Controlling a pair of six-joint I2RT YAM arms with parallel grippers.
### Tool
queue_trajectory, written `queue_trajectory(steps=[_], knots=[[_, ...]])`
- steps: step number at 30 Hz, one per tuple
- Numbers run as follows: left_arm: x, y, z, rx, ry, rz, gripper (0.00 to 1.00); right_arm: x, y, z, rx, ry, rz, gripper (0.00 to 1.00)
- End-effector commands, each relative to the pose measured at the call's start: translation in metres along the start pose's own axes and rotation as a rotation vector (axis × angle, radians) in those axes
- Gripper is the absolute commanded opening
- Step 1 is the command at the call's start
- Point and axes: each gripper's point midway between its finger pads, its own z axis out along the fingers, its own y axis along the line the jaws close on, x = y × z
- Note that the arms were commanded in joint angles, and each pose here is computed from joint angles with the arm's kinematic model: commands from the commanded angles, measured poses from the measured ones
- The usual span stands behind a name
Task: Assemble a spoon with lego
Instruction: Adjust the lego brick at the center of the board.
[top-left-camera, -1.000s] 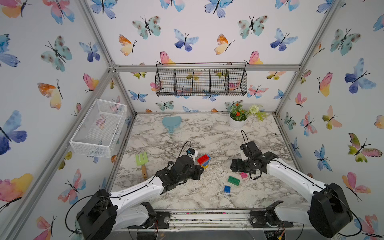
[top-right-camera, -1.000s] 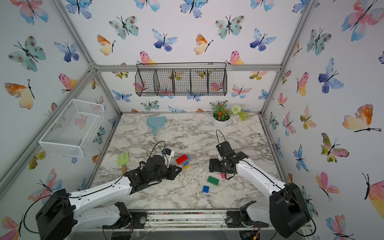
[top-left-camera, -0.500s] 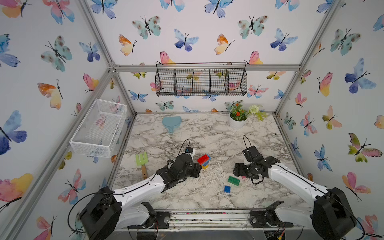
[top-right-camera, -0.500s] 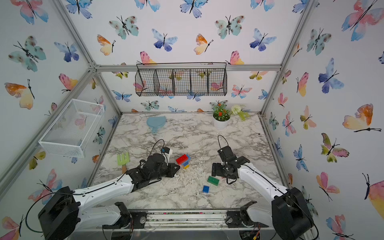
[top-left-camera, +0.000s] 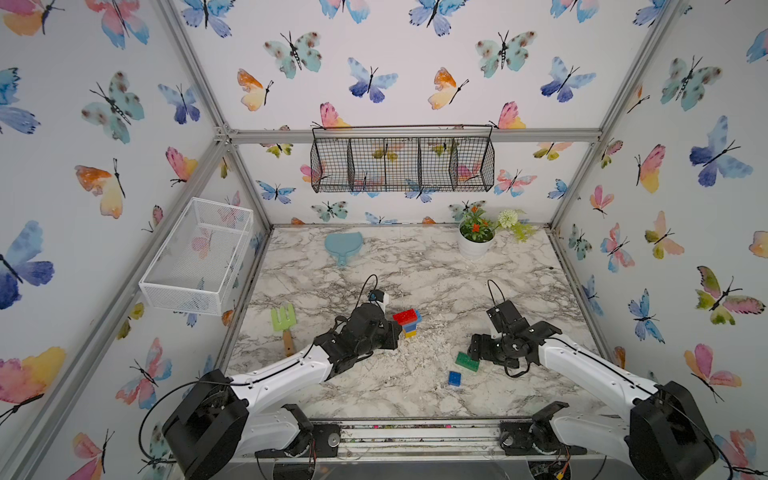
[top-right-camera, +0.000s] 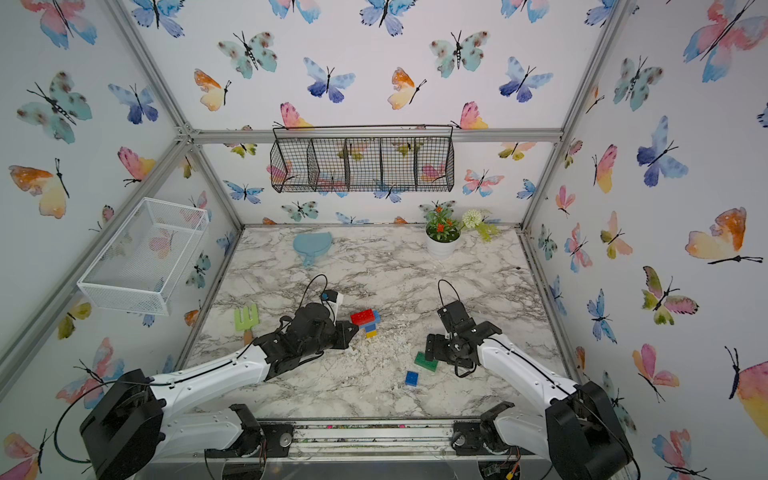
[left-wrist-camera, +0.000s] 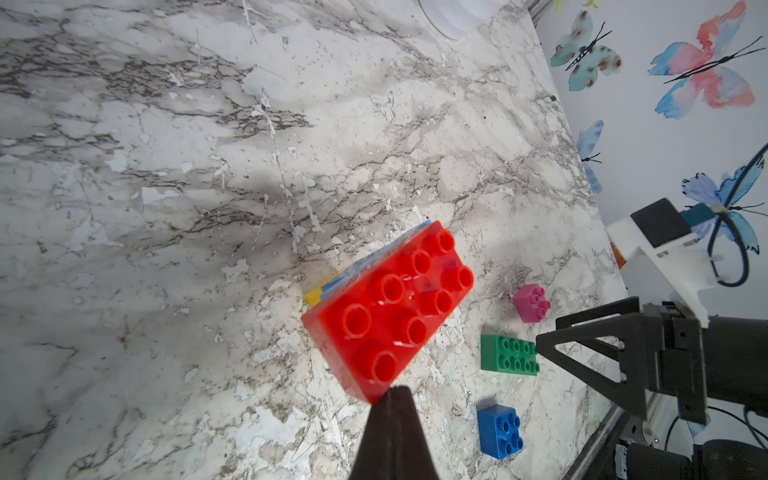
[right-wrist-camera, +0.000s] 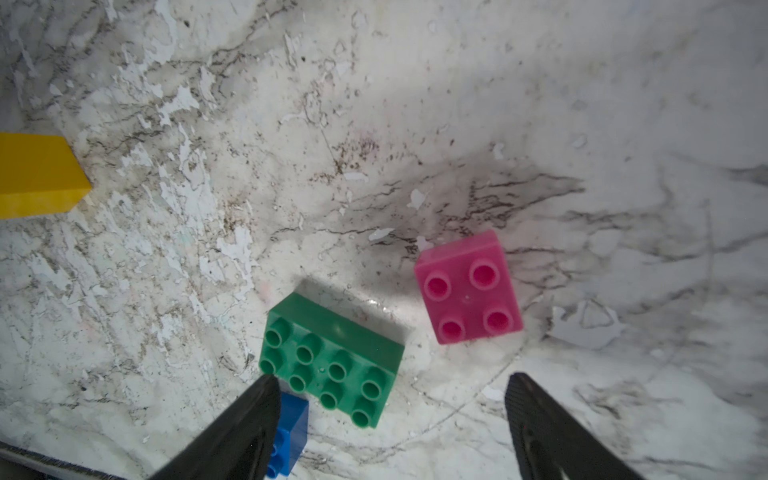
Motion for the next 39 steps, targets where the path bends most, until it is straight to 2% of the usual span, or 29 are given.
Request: queue_trajectory(steps=[1,13,19,22,25,39], knots=[[-0.017,-0.002,0.0,-0.009,-0.046,0.024,0.03,0.001,-0.004,0.0,0.012,-0.007,0.023,0.87],[-0.026,0.008,0.007,-0.021,-0.054,0.027,0.03,-0.02,-0.021,0.002,0.16,-0.055,0.024,0.87],[-0.03,0.004,0.011,-0.003,-0.055,0.031,0.03,-0.025,-0.024,0.004,0.198,-0.05,-0.006,0.77],[-0.032,0.004,0.011,-0.001,-0.059,0.036,0.03,-0.019,-0.019,0.011,0.164,-0.014,-0.031,0.75],[-0.033,0.004,0.011,0.005,-0.059,0.036,0.03,-0.015,-0.026,0.017,0.206,0.023,-0.026,0.73],[-0.03,-0.002,-0.003,0.059,-0.075,0.035,0.06,-0.027,-0.033,0.021,0.287,0.009,-0.033,0.59]])
